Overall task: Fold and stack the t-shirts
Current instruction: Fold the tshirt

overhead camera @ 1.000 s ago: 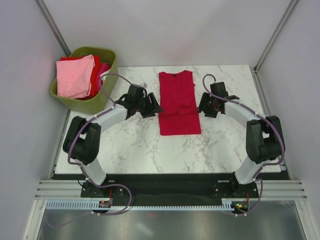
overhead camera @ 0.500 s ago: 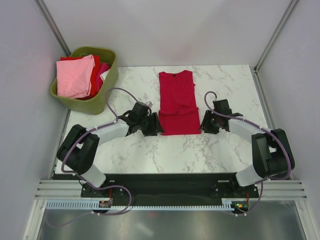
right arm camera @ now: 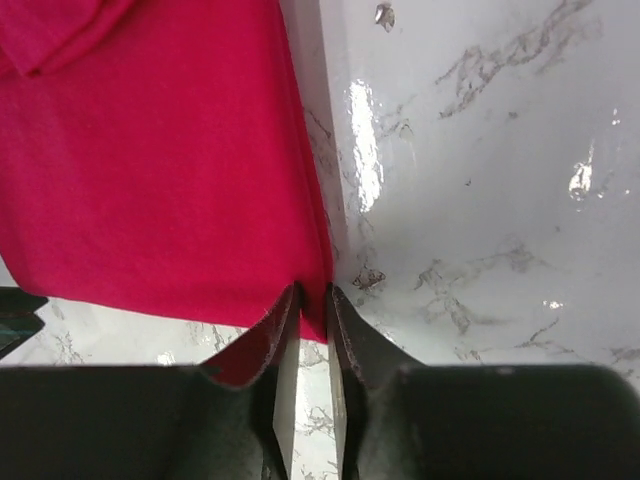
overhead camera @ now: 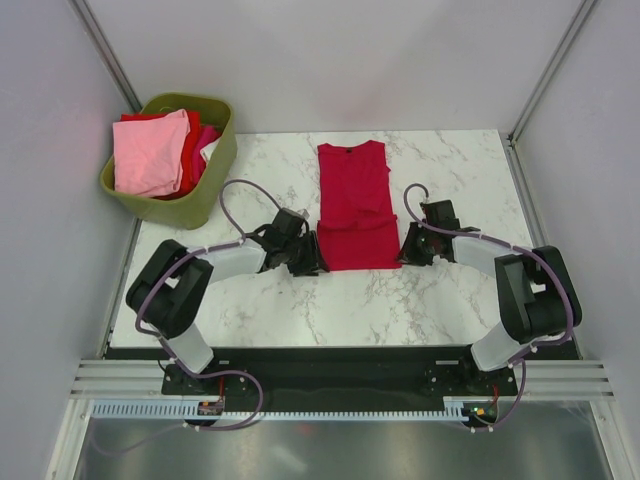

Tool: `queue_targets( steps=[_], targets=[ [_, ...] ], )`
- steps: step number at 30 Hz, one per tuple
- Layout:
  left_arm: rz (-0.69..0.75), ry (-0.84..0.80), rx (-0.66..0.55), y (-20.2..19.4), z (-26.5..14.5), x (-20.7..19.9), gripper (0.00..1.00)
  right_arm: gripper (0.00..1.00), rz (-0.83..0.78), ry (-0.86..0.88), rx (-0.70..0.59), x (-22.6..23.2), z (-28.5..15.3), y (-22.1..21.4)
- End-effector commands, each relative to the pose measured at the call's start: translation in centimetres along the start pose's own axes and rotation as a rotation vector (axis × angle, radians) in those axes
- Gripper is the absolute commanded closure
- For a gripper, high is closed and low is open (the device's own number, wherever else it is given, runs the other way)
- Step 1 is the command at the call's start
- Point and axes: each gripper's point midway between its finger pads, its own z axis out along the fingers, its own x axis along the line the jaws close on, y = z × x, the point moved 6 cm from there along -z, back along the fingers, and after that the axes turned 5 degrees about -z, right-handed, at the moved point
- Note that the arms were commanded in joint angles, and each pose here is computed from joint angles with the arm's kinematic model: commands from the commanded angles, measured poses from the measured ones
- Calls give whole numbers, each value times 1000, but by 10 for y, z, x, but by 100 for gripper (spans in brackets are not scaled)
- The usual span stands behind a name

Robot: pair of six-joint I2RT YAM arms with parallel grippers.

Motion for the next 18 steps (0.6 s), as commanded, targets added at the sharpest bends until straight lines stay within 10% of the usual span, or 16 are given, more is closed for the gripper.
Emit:
queue_targets(
  steps=[1,8,12,18],
  targets=[
    [-6,-15,-34,8,7,-9,56,80,-22,7,7,0,5,-3],
    [-27,-2,-49,13,20,-8,65,97,-30,13,5,2,3,-3],
    [-12,7,-82,19,19,-10,98,100,-33,20,2,4,1,-2],
    [25,4,-120,39,0,-32,98,100,-42,55,-59,24,-19,26]
  ],
)
